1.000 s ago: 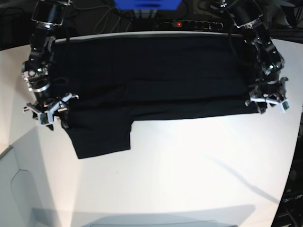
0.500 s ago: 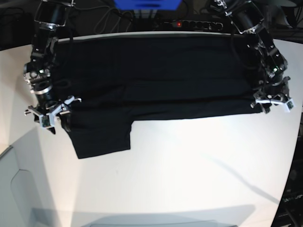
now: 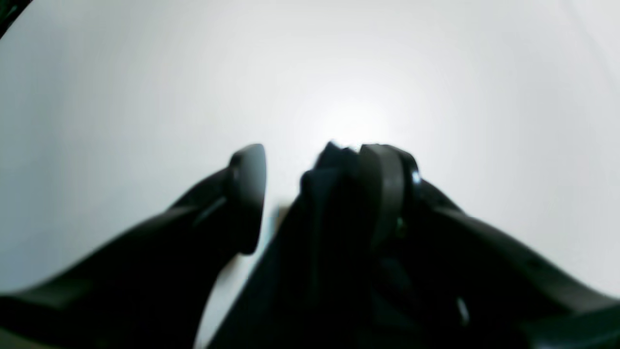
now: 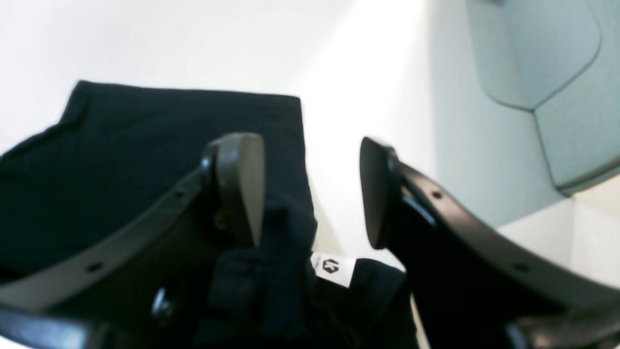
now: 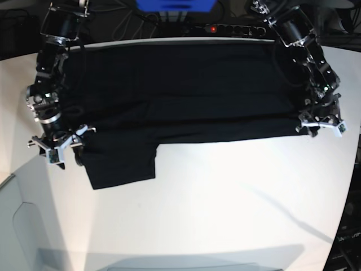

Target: Fold the T-shirt properly

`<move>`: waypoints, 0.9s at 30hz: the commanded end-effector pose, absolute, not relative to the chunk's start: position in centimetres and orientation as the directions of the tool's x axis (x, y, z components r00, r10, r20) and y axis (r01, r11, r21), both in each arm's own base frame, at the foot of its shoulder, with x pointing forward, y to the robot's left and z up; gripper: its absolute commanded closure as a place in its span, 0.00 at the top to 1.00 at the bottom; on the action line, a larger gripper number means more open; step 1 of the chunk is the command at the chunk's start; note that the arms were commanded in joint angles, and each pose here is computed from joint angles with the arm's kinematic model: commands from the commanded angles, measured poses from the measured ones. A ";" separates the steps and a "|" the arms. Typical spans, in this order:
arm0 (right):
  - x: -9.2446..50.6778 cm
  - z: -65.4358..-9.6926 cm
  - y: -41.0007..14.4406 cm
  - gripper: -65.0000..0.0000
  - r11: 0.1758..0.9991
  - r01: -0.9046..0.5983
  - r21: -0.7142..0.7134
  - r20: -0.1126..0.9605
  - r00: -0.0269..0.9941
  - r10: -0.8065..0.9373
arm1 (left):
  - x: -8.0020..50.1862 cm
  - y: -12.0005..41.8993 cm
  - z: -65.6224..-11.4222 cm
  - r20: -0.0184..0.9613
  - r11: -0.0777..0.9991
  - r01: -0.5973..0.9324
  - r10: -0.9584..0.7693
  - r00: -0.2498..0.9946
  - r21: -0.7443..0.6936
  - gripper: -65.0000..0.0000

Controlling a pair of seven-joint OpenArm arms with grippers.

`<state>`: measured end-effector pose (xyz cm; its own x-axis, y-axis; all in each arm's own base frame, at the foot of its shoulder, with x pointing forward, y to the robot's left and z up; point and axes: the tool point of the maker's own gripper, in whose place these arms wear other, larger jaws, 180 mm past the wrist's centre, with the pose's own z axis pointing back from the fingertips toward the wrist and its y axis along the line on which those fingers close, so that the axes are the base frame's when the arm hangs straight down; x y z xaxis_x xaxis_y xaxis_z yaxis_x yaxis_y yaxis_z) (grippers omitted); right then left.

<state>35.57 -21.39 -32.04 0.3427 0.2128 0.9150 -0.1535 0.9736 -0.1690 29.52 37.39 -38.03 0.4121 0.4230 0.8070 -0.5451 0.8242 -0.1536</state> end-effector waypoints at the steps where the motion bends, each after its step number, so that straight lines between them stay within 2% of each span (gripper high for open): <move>1: 36.3 -30.2 -21.6 0.50 0.972 -0.148 -0.180 0.932 0.290 0.216 | 30.4 38.2 -36.1 0.843 0.829 -0.539 0.391 0.369 -0.149 0.39; 9: 37.6 -28.7 -21.5 0.50 0.972 -0.142 -0.185 0.944 0.250 0.216 | 30.4 38.2 -36.1 0.842 0.829 -0.539 0.392 0.371 -0.149 0.00; 15: 40.4 -28.1 -22.0 0.50 0.979 -0.125 -0.159 0.953 0.239 0.185 | 30.4 38.2 -35.4 0.853 0.834 -0.533 0.376 0.361 -0.142 0.00; 21: 44.1 -31.2 -24.0 0.50 0.990 -0.105 -0.098 0.909 0.396 0.132 | 30.4 37.4 -31.7 0.902 0.862 -0.495 0.294 0.316 -0.108 0.00; 24: 45.7 -32.1 -24.5 0.50 0.994 -0.097 -0.057 0.894 0.437 0.094 | 30.1 36.7 -31.0 0.910 0.877 -0.473 0.262 0.321 -0.086 0.00; 27: 46.7 -33.1 -25.5 0.55 0.996 -0.084 -0.033 0.875 0.478 0.069 | 29.9 36.6 -30.7 0.914 0.879 -0.470 0.252 0.318 -0.079 0.00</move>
